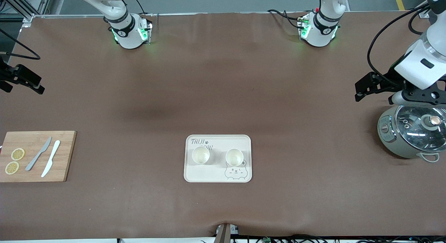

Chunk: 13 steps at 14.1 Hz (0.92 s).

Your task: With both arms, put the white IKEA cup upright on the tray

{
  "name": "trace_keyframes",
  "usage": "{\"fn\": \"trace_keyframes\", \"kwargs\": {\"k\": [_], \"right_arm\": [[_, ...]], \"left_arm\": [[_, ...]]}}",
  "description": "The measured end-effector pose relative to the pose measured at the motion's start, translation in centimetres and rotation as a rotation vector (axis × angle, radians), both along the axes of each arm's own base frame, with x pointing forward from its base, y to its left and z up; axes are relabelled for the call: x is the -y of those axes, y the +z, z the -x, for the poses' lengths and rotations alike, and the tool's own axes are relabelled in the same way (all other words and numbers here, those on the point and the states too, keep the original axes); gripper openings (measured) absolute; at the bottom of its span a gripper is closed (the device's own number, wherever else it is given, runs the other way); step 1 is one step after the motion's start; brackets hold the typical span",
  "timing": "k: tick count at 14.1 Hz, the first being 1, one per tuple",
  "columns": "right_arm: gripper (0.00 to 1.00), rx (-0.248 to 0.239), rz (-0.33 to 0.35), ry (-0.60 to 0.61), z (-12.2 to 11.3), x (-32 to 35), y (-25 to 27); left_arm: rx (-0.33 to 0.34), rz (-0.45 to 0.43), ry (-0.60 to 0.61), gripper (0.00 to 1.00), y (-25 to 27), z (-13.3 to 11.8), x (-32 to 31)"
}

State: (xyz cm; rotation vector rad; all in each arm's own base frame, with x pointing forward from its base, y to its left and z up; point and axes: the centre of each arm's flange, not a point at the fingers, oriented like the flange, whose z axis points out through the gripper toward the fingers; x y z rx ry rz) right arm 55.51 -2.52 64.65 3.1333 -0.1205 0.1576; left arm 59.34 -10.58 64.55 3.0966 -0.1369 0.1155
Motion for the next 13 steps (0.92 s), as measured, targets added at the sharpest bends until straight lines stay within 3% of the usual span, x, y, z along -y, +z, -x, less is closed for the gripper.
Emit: {"fn": "trace_keyframes", "kwargs": {"k": [13], "right_arm": [[1.0,-0.004,0.0,0.002,-0.12,-0.1,-0.2]], "left_arm": [[-0.02,-0.004,0.001,1.0,-0.21,0.17,-0.17]]}}
